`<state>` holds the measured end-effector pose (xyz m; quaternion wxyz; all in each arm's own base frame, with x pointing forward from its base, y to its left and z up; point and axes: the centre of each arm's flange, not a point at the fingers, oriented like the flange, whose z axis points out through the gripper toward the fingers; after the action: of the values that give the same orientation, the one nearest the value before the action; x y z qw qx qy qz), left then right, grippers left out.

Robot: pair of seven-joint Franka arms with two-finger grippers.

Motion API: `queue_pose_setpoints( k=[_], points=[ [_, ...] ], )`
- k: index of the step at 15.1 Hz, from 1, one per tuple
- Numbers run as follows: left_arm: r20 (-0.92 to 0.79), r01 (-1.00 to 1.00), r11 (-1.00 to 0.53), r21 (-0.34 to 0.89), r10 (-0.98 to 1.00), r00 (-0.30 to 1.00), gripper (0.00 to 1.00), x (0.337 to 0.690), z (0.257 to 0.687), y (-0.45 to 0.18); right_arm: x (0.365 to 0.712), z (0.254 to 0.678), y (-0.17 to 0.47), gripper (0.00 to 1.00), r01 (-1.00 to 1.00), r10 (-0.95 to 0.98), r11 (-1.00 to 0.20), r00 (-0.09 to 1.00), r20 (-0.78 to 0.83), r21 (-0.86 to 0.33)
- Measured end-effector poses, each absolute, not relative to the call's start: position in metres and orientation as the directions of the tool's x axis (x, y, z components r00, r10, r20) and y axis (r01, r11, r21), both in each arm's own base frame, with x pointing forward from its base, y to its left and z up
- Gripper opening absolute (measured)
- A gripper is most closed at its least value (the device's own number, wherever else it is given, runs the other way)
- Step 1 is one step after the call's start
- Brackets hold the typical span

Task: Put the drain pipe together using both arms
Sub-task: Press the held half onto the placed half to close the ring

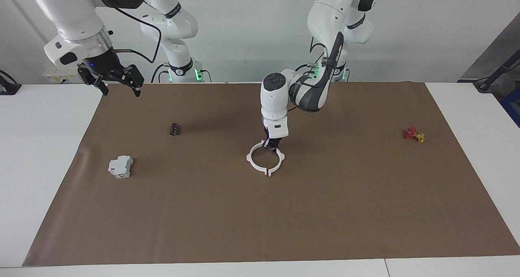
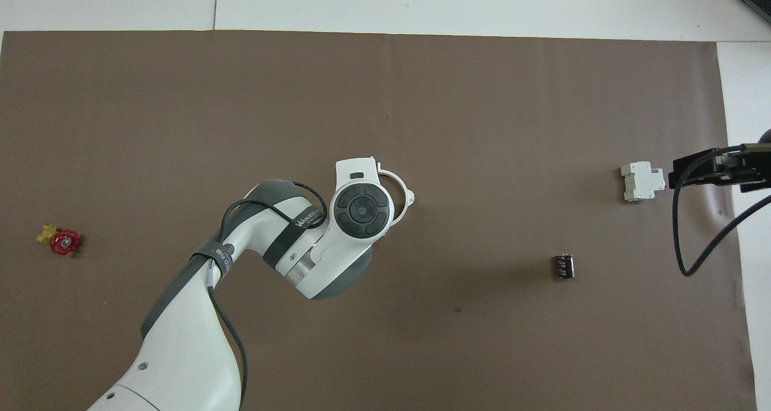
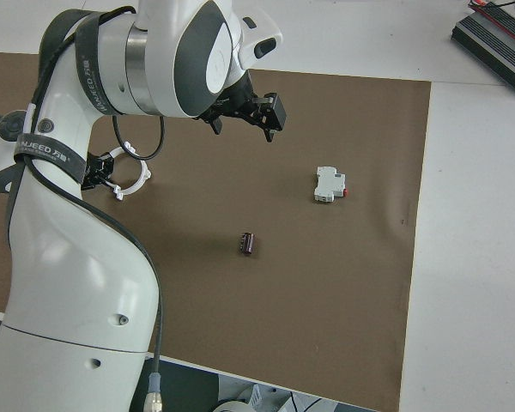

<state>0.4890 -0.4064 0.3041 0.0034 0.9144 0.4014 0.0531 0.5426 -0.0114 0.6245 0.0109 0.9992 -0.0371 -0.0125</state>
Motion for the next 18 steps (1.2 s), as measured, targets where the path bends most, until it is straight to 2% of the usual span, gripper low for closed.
queue_pose_setpoints(
  k=[18],
  points=[
    [0.094,0.721,-0.692,0.037,0.721,0.686,0.07,0.479,0.299,-0.413,0.543,0.625,-0.011,1.0,-0.074,-0.074,-0.997,0.997,-0.024,0.023]
  ],
)
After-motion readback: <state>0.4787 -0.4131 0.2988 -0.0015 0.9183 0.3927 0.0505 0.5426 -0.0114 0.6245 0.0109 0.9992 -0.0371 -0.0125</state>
